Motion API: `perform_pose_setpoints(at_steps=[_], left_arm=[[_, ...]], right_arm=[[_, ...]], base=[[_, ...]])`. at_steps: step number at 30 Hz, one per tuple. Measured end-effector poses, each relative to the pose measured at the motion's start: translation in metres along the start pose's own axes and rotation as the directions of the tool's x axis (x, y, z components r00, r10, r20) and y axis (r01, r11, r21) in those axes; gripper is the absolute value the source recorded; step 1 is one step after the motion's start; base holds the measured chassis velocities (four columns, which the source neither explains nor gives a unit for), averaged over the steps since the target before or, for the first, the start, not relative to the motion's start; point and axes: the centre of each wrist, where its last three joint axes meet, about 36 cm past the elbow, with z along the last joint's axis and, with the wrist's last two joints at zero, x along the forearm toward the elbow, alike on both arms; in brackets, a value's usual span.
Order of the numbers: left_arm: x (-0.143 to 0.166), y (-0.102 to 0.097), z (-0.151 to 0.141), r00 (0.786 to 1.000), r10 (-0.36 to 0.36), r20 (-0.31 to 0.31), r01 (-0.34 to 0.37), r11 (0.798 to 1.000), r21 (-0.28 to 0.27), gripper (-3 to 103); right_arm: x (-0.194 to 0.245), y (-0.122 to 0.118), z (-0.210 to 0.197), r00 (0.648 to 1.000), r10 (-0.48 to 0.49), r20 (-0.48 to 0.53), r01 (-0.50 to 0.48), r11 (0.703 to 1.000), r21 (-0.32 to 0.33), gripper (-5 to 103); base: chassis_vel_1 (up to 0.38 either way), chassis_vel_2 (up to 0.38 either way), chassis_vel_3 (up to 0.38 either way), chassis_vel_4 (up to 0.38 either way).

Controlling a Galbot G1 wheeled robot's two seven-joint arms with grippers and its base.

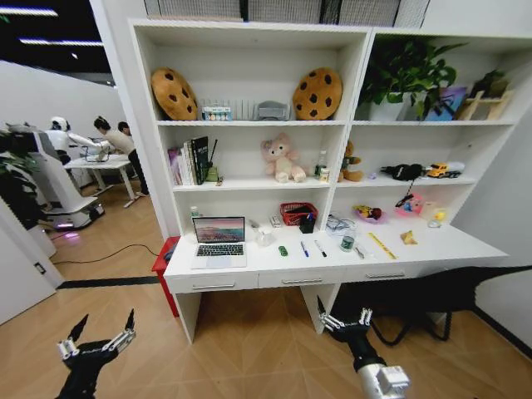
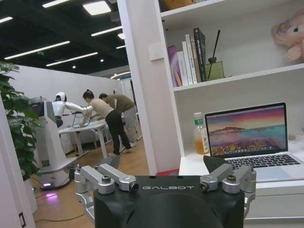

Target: Organize the objects on the table.

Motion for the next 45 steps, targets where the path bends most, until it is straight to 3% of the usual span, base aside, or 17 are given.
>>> perform_pose_setpoints(at_steps=[4, 16, 23, 36, 45], left_arm=[[0.002, -0.002, 0.001, 1.0, -0.01, -0.001, 0.01, 1.0, 0.029, 99], [0.002, -0.003, -0.006, 1.0, 0.017, 0.026, -0.017, 1.0, -0.003, 99], [0.001, -0.007, -0.008, 0.999, 0.019, 0.029, -0.019, 1.0, 0.009, 99], [0.001, -0.005, -0.007, 0.999, 0.02, 0.026, -0.02, 1.0, 0.004, 98], [-0.001, -0.001, -0.004, 0.999, -0.007, 0.05, 0.006, 1.0, 0.016, 98]], right_arm=[[0.002, -0.003, 0.004, 0.999, 0.032, -0.025, -0.033, 0.999, -0.024, 100], [0.015, 0.004, 0.004, 0.999, 0.031, -0.041, -0.032, 0.999, -0.018, 100], [0.019, 0.003, 0.003, 0.998, 0.033, -0.045, -0.033, 0.999, -0.018, 100], [0.019, 0.003, 0.004, 1.0, 0.024, -0.014, -0.025, 1.0, -0.018, 100], [0.02, 0.007, 0.004, 0.999, 0.008, 0.032, -0.008, 1.0, 0.021, 100]], base=[[0.0, 0.0, 0.0, 0.0], [0.0, 0.0, 0.0, 0.0], [0.0, 0.0, 0.0, 0.0], [-0.043, 0.042, 0.046, -0.05], [-0.215, 0.213, 0.227, -0.228]])
